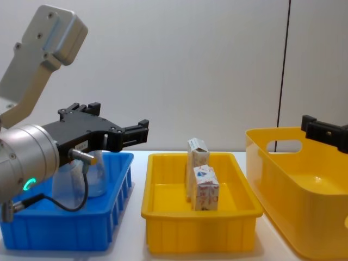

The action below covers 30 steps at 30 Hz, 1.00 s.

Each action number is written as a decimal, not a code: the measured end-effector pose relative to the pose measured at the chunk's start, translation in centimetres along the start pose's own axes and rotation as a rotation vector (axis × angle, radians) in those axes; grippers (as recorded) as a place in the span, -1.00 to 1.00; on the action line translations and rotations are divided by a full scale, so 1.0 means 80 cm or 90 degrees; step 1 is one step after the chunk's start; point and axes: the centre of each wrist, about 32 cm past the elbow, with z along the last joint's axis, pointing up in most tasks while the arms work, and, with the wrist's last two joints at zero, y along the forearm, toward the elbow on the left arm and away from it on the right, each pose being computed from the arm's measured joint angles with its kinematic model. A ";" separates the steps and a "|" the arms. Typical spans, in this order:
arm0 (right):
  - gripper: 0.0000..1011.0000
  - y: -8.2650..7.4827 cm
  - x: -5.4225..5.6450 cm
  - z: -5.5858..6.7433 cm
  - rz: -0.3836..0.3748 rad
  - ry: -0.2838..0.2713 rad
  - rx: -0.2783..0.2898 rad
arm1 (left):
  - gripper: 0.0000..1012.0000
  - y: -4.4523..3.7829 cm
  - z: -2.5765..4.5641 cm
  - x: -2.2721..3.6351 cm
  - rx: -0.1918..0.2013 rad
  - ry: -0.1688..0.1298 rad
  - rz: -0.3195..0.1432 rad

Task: Bimanual collaborative sorting of washing and personal care products

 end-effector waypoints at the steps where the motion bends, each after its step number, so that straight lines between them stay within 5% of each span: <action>1: 0.98 0.000 0.000 0.000 0.000 0.000 0.000 | 0.98 0.000 0.0000 0.0000 0.000 0.000 0.000; 20: 0.98 0.001 0.001 0.000 0.001 0.000 0.000 | 0.98 0.000 0.0000 0.0001 0.000 0.000 0.000; 30: 0.98 0.017 0.002 0.003 0.004 0.011 -0.016 | 0.98 0.000 0.0000 0.0000 0.000 0.000 0.000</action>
